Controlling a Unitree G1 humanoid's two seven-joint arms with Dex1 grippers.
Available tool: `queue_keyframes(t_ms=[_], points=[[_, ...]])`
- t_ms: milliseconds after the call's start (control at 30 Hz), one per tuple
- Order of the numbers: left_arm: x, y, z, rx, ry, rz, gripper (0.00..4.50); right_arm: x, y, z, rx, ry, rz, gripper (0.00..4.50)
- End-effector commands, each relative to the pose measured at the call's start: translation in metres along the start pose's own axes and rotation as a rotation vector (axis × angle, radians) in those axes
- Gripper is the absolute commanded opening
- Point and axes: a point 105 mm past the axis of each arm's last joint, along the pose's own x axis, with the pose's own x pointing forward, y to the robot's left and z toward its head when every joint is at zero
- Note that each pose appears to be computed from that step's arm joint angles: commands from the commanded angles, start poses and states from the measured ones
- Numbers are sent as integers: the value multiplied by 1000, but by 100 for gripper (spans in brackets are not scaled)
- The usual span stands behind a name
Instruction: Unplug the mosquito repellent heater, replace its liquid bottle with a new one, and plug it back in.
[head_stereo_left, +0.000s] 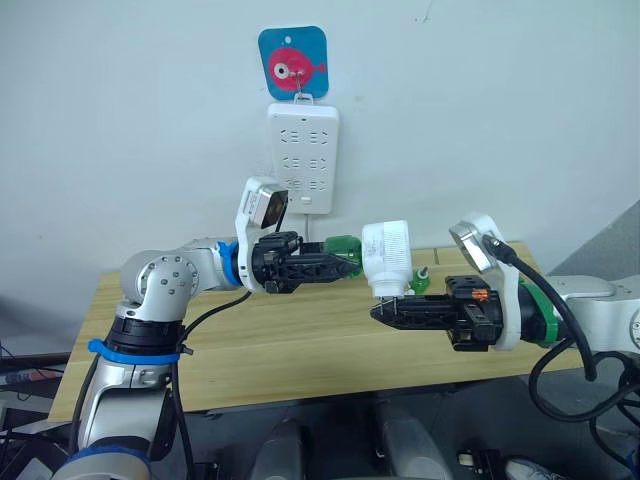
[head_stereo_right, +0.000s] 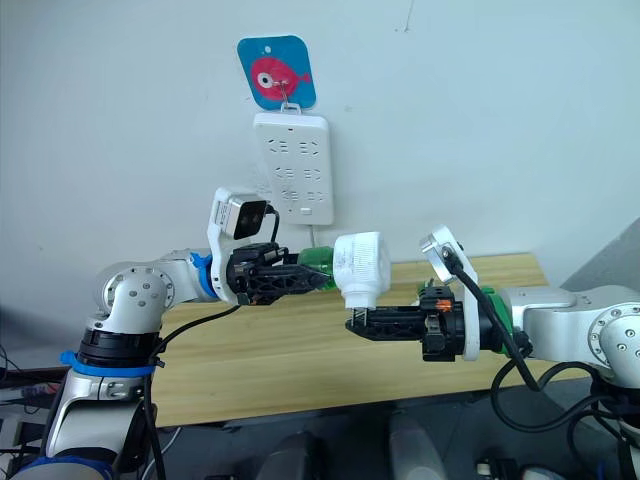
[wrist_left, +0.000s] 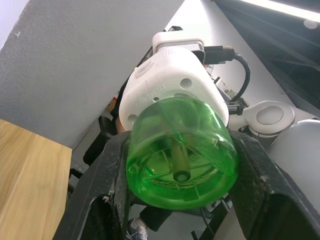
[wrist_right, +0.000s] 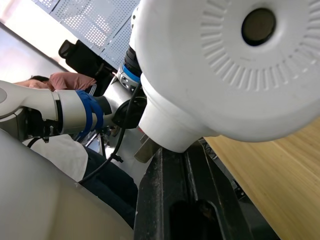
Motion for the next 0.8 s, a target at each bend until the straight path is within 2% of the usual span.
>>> queue_keyframes(t_ms=[33,167,300,400,600,700,767,800], points=[[4,7,-12,-13,69,63,222,-1,22,22,-65,-86,94,0],[6,8,-7,-17,36,66,222,-1,19,13,-60,-29,76,0],[7,6,-1,-1,22,64,222,-10,1,-7,-99,84,-40,0],[7,6,0,51,39,75,222,-27,-26,-17,-100,109,-174,53],[10,2,-2,109,64,66,222,-58,-45,-25,-111,163,-275,258],[12,3,-4,220,81,88,222,-75,-54,-27,-150,206,-342,366],[13,6,-2,299,54,113,222,-86,-59,-25,-190,232,-376,437],[13,7,-6,342,68,120,222,-91,-60,-24,-208,239,-390,450]])
